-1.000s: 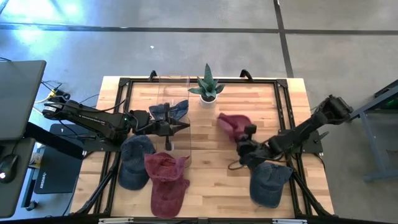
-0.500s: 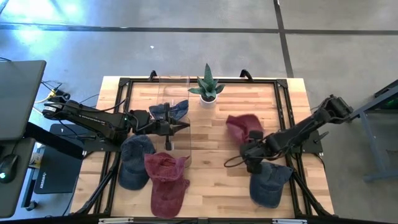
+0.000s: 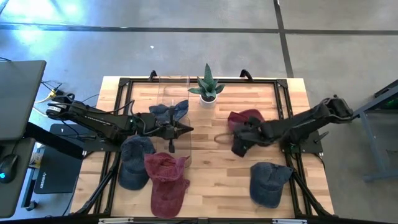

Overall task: Pick & Place hat
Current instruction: Put the top red cap into the bottom transparent bin

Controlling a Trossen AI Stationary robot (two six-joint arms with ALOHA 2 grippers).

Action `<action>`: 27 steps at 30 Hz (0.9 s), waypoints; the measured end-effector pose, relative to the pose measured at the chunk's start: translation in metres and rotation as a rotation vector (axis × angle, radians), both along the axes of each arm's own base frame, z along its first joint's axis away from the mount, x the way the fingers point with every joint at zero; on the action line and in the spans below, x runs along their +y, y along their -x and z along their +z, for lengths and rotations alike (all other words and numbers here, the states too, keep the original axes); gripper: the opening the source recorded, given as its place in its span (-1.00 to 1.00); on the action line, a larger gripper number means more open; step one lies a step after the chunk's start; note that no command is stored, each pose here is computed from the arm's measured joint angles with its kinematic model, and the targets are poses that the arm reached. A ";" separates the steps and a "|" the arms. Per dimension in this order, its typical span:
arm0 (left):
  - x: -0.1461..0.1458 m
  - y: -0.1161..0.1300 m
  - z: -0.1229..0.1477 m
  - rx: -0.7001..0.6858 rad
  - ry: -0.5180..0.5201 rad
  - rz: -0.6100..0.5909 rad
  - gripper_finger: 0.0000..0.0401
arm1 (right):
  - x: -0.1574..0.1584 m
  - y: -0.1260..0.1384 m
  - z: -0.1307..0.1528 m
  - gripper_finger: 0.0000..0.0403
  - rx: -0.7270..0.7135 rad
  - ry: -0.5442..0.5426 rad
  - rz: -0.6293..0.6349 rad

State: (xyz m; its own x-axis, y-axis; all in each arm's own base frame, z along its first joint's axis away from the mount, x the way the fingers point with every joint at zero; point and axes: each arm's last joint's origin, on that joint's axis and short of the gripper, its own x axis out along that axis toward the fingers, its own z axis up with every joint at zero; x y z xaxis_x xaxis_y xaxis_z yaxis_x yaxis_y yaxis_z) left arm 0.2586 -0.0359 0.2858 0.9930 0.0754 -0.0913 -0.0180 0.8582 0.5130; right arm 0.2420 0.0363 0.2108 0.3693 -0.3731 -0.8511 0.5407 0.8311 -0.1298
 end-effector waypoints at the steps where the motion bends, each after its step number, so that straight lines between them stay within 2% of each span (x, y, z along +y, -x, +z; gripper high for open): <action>1: 0.000 0.000 0.001 -0.007 0.001 0.000 -1.00 | -0.010 0.000 -0.004 -0.05 0.023 0.004 -0.028; 4: 0.000 0.000 0.002 -0.019 0.003 0.001 -1.00 | -0.036 0.002 -0.018 -0.29 0.117 0.012 -0.119; 8: 0.000 0.000 0.002 -0.018 0.003 0.002 -1.00 | -0.055 0.000 -0.043 -0.68 0.236 -0.069 -0.124; 10: 0.000 0.000 0.002 -0.017 0.003 0.002 -1.00 | -0.059 -0.003 -0.058 -0.87 0.281 -0.100 -0.078; 12: 0.000 0.000 0.002 -0.017 0.003 0.002 -1.00 | -0.058 -0.012 -0.070 -0.96 0.258 -0.136 0.036; 16: 0.000 0.000 0.002 -0.017 0.003 0.002 -1.00 | -0.040 -0.038 -0.079 -0.88 0.057 -0.335 0.434; 19: 0.000 0.000 0.001 -0.012 0.002 0.002 -1.00 | -0.026 -0.043 -0.072 -0.83 -0.030 -0.404 0.627; 21: 0.000 0.000 0.001 -0.007 0.001 0.002 -1.00 | -0.021 -0.043 -0.061 -0.82 -0.084 -0.398 0.674; 27: 0.000 0.000 0.001 -0.007 0.001 0.002 -1.00 | -0.012 -0.032 -0.030 -0.71 -0.173 -0.427 0.614</action>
